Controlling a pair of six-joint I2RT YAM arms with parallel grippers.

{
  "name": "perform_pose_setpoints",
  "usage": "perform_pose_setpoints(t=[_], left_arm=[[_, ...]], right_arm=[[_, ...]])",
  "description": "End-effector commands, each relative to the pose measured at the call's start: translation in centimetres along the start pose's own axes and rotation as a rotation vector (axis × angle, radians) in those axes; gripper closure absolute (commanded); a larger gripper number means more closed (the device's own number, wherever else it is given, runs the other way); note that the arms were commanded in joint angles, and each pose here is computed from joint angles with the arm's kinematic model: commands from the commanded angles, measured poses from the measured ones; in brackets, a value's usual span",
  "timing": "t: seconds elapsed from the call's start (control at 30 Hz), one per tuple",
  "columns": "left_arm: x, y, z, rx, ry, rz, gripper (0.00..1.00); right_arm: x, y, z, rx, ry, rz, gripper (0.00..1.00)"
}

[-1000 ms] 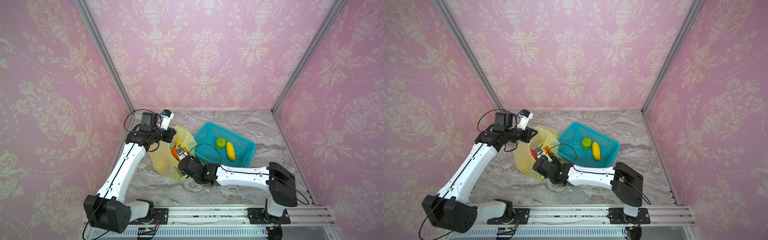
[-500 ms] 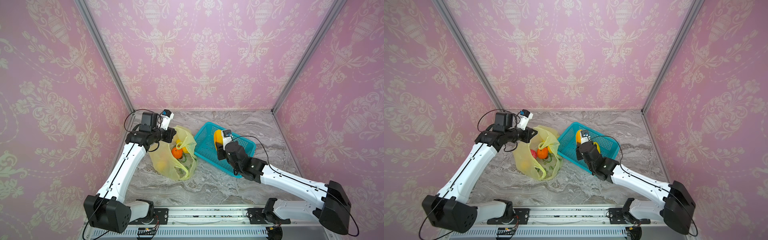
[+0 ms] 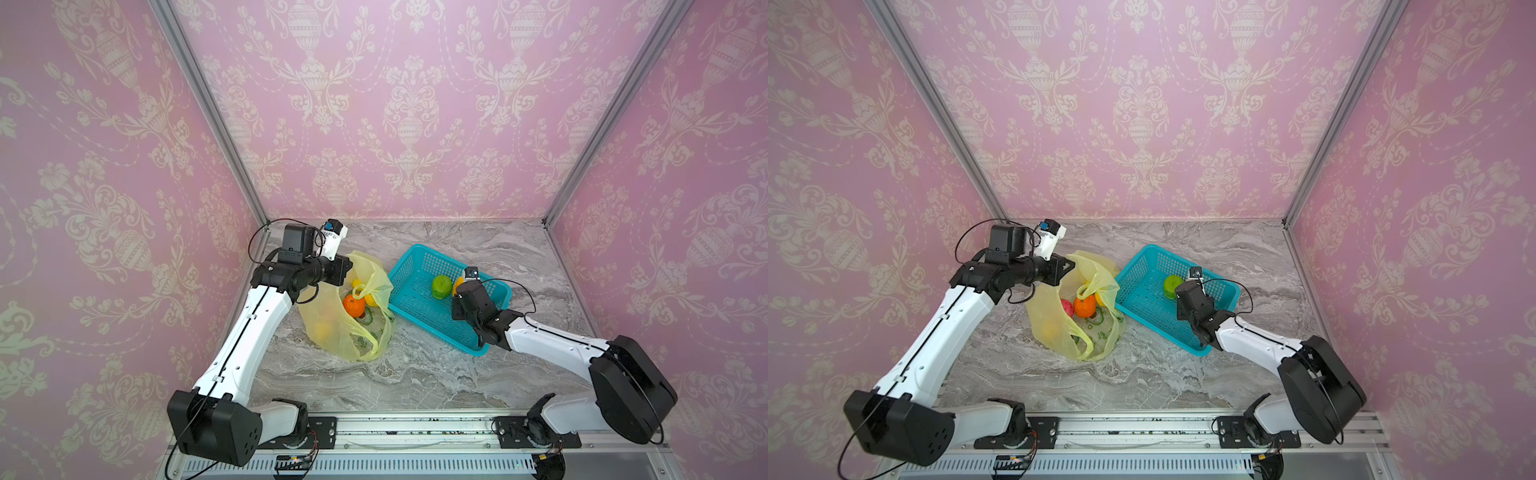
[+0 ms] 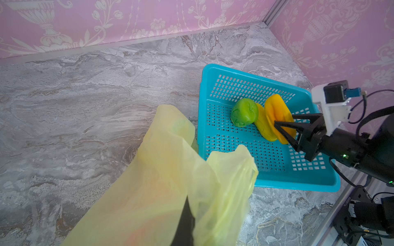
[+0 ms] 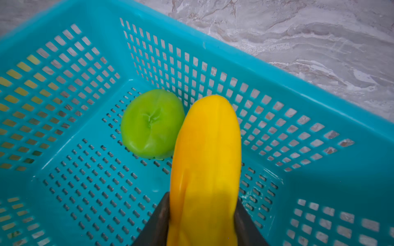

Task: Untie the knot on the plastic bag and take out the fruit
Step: 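Lift the long yellow fruit out and carry it over the teal basket, then open the right gripper to drop the yellow fruit into the basket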

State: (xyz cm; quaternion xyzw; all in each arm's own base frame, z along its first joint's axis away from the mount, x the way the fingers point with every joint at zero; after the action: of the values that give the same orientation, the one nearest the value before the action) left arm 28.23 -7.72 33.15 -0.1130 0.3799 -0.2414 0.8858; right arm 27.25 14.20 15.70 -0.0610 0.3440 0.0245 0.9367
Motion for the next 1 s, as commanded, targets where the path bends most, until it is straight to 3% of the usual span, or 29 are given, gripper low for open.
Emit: perform_pose_setpoints(t=[0.0,0.3,0.97], left_arm=[[-0.7,-0.3,0.0,-0.011,-0.015,-0.019,1.00],[-0.7,-0.3,0.0,-0.009,-0.013,-0.018,1.00],[-0.7,-0.3,0.0,-0.010,-0.014,-0.016,1.00]], right_arm=[[1.0,0.3,1.2,0.037,-0.005,-0.006,0.79],[2.7,-0.3,0.7,0.032,0.066,-0.076,0.79],[1.3,-2.7,0.2,0.083,0.020,-0.197,0.72]])
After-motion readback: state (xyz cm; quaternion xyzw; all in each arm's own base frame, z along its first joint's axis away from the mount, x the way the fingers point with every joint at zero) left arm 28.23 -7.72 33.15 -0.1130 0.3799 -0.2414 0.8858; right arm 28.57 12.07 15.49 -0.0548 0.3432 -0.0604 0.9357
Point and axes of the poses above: each gripper's point midway between its finger pads, its own x axis out along the fingers, its own y axis along the line the jaws close on, z = x × y, the point moved 10 cm from there along -x, back along the fingers, and after that the axes turned 9 degrees about -x, right-handed, at the moved point
